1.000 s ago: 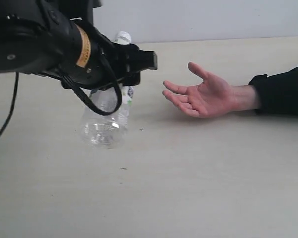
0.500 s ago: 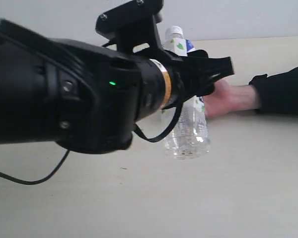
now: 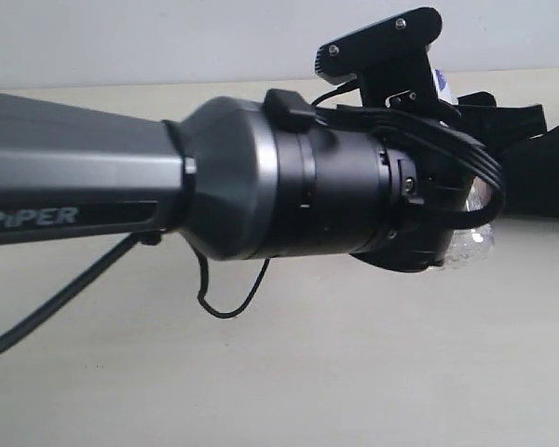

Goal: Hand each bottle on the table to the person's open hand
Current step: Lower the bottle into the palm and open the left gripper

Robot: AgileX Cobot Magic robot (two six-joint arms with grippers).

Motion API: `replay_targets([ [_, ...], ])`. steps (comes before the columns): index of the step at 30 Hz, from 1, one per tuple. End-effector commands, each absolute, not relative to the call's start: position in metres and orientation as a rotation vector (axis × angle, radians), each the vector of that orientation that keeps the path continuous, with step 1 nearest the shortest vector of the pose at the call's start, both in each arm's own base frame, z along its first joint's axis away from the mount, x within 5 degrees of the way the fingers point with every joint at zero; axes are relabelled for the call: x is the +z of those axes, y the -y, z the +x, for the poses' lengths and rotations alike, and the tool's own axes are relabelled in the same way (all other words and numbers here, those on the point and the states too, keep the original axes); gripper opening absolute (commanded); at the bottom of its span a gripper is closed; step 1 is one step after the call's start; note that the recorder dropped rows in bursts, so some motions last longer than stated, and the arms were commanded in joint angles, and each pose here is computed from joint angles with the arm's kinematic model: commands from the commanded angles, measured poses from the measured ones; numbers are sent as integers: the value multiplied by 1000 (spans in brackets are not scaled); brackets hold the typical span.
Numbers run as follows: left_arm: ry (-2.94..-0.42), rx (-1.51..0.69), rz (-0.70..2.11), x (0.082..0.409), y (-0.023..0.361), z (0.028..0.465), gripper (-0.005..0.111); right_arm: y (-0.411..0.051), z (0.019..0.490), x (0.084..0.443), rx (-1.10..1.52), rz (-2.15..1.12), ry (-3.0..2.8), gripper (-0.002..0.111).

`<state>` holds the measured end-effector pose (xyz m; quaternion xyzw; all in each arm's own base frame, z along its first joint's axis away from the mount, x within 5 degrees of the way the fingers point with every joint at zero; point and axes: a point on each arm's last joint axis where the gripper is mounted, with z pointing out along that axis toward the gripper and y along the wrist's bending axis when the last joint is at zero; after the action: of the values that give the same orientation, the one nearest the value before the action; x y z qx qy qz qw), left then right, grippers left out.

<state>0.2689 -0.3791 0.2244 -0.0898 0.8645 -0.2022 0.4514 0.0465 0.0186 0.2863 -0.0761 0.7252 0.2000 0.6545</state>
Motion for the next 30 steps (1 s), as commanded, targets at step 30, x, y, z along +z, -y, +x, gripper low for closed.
replay_targets([
  [30,-2189,-412,-200,153,373,327,11,-18,46,287,451,-172,-1614,0],
])
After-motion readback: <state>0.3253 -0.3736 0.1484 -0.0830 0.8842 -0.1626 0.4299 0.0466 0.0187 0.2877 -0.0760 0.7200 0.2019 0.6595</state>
